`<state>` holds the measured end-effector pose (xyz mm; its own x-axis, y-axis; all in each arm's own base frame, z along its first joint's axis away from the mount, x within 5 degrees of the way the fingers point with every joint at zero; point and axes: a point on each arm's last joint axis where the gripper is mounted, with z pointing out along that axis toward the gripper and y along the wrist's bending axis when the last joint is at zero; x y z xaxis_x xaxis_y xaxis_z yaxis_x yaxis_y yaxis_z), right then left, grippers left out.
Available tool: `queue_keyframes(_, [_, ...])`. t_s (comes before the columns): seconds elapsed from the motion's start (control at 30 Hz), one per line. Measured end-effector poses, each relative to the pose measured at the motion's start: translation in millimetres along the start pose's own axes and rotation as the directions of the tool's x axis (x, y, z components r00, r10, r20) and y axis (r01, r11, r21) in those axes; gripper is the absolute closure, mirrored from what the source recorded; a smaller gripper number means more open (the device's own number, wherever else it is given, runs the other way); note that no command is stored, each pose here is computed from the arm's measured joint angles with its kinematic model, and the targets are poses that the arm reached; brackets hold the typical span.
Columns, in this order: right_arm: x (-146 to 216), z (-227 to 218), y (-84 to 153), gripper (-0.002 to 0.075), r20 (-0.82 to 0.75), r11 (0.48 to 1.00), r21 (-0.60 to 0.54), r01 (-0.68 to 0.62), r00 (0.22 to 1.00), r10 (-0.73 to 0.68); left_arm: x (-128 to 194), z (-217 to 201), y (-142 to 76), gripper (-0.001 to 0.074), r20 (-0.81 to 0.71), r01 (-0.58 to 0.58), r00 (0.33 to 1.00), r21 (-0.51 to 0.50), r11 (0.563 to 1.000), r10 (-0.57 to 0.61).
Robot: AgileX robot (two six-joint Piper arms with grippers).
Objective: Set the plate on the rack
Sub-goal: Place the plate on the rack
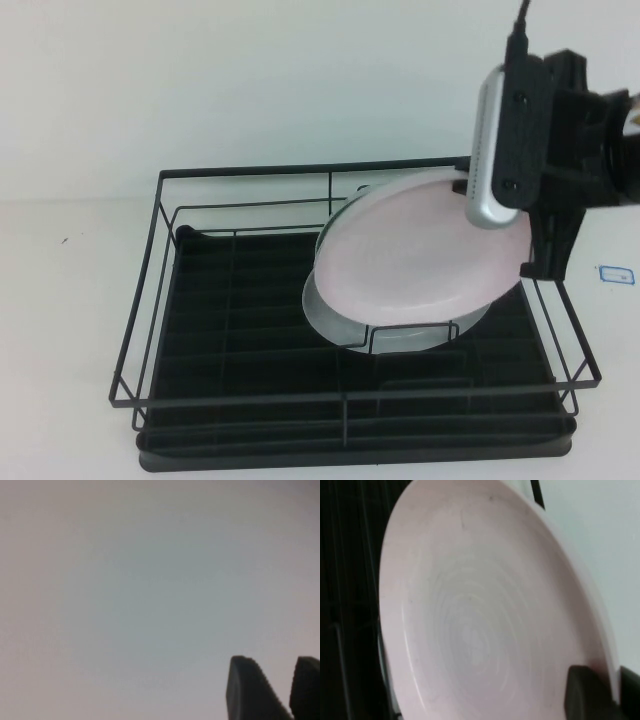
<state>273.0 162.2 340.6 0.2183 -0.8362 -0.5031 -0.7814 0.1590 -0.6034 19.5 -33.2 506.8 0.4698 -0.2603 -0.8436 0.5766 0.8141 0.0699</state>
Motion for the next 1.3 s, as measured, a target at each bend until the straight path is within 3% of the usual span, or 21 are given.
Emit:
queue_keyframes(0.5, [30.8,21.6,33.5,0.0662,-0.023,0.98,0.055,-0.193,0.981,0.195,0.2,-0.5,-0.9,0.0535,-0.005,0.012,1.0,0.009,1.0,-0.012])
queue_keyframes(0.8, [48.5,31.5,55.5,0.0662,-0.058,0.971,0.049,-0.232,0.97,0.235,0.8,-0.5,-2.5,0.0535,-0.011,0.011,1.0,0.026,1.0,-0.01])
queue_keyframes(1.3, [45.5,33.3,61.3,0.0624,-0.029,0.973,0.043,-0.229,0.973,0.23,1.3,-0.6,-3.3,0.0535,-0.016,0.006,1.0,0.034,0.999,-0.005])
